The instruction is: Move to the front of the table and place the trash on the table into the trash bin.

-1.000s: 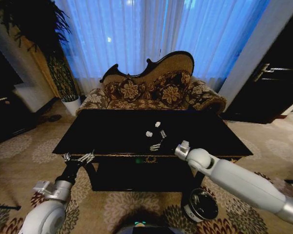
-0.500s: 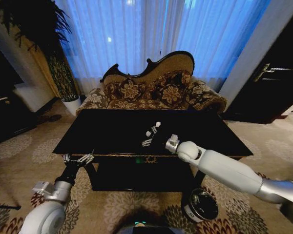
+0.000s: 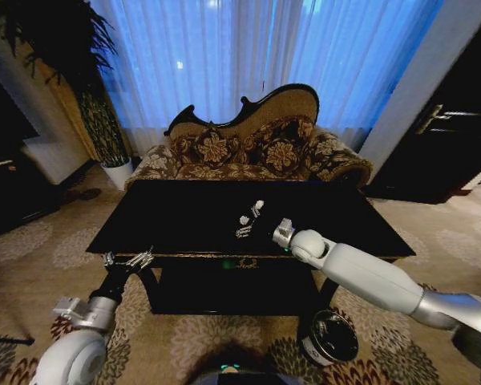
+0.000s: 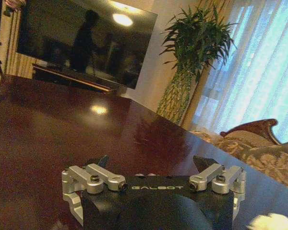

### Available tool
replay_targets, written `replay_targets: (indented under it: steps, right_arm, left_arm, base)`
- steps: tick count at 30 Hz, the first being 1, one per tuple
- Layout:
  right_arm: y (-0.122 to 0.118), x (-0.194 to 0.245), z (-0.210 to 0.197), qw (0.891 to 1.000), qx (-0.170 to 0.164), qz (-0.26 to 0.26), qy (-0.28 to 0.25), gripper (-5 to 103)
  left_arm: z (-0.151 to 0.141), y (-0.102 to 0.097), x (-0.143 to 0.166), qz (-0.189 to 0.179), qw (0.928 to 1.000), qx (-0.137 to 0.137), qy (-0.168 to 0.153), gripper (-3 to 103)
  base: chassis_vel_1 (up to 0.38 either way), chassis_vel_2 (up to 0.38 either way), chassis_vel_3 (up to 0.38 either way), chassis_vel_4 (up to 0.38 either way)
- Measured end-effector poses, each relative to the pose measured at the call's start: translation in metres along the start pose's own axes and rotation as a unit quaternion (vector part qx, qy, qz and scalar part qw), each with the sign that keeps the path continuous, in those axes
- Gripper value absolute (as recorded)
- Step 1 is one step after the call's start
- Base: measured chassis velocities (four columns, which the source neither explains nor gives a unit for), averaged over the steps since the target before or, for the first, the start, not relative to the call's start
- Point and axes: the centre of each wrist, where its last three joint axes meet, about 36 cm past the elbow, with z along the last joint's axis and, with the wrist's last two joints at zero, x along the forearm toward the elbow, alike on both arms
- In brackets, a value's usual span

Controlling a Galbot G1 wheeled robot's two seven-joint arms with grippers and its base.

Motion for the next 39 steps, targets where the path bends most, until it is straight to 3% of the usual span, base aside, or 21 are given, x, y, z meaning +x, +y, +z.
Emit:
replay_targets:
  steps: [7,13,18,24,26,33,35,38,39]
  right_arm:
    - [-0.016,0.014,0.003,1.0,0.01,0.01,0.01,100]
    - [-0.012,0.015,0.004,1.0,0.014,0.001,0.014,100]
    - [-0.009,0.019,0.009,1.0,0.018,-0.004,0.02,91]
    - [-0.008,0.019,0.01,1.0,0.019,-0.004,0.021,65]
    - [-0.009,0.02,0.01,1.0,0.019,-0.004,0.021,65]
    - [-0.011,0.023,0.009,0.999,0.022,-0.004,0.025,32]
    - [-0.011,0.023,0.008,0.999,0.022,-0.004,0.025,32]
    - [-0.01,0.025,0.007,0.999,0.023,-0.005,0.025,16]
    - [-0.01,0.025,0.007,0.999,0.023,-0.005,0.025,16]
  left_arm:
    - [0.001,-0.001,-0.005,0.004,1.0,0.001,-0.004,100]
    - [0.001,-0.001,-0.006,0.004,1.0,0.002,-0.006,100]
    - [0.001,0.001,-0.004,0.001,1.0,0.001,-0.005,100]
    - [0.0,0.001,-0.005,0.001,1.0,0.001,-0.007,100]
    - [0.0,0.001,-0.005,0.001,1.0,0.002,-0.007,100]
    - [0.0,0.0,-0.005,0.002,1.0,0.003,-0.008,100]
    - [0.0,0.0,-0.005,0.002,1.0,0.003,-0.008,100]
    - [0.0,0.0,-0.006,0.002,1.0,0.004,-0.008,100]
    - [0.0,0.0,-0.006,0.002,1.0,0.004,-0.008,100]
  base:
    - [0.0,0.0,0.0,0.0]
    - [0.0,0.0,0.0,0.0]
    - [0.0,0.0,0.0,0.0]
    - [0.0,0.0,0.0,0.0]
    - [0.0,0.0,0.0,0.0]
    - [0.0,0.0,0.0,0.0]
    - [0.0,0.0,0.0,0.0]
    - [0.0,0.0,0.0,0.0]
    - [0.0,0.0,0.0,0.0]
